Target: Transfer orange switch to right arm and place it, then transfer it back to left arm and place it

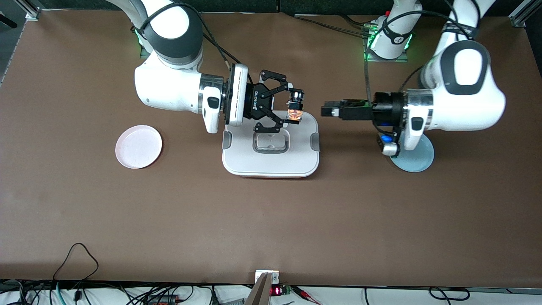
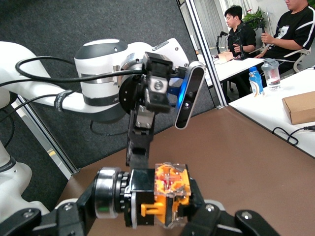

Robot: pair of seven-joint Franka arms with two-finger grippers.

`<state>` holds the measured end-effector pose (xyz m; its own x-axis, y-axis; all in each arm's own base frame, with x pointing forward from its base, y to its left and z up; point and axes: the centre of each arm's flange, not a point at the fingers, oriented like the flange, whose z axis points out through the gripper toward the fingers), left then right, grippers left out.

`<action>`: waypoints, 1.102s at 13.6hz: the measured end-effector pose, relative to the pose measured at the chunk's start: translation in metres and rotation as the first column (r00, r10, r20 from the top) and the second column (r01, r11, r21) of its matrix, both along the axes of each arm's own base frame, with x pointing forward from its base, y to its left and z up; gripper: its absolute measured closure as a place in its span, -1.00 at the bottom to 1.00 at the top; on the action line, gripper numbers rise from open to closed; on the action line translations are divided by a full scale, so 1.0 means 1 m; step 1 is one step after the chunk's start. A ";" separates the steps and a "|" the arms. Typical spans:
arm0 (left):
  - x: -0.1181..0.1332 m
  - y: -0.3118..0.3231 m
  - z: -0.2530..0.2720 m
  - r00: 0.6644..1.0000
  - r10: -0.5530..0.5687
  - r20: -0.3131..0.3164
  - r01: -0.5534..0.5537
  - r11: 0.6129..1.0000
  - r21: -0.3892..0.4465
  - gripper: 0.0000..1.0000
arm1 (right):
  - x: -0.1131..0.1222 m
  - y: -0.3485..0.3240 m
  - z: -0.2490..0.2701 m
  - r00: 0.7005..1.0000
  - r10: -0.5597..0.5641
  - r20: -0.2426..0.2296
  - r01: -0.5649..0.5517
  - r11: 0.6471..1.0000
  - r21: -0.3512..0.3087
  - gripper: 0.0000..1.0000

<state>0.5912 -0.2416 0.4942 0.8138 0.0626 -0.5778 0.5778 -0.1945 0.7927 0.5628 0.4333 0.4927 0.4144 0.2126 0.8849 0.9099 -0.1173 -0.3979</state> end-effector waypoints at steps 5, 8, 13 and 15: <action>0.001 -0.020 -0.016 1.000 0.024 -0.012 -0.024 1.000 0.014 -0.99 | 0.001 -0.001 0.001 1.000 -0.005 0.003 0.005 1.000 0.001 -0.44; -0.004 -0.037 -0.016 0.999 0.036 -0.022 -0.036 0.999 -0.005 -0.96 | 0.003 -0.003 0.003 1.000 -0.021 0.009 0.021 1.000 -0.001 -0.44; -0.002 -0.046 -0.012 0.998 0.053 -0.045 -0.055 0.997 -0.051 -0.90 | 0.004 -0.003 0.004 1.000 -0.024 0.011 0.024 1.000 -0.001 -0.44; 0.001 -0.046 -0.014 0.997 0.054 -0.049 -0.057 0.997 -0.053 -0.81 | 0.004 -0.003 0.004 1.000 -0.025 0.011 0.025 1.000 -0.001 -0.44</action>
<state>0.5918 -0.2876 0.4798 0.7814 0.0745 -0.6195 0.6238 -0.1184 0.7726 0.5666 0.4305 0.4967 0.4094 0.2037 0.8893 0.9112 -0.1403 -0.3874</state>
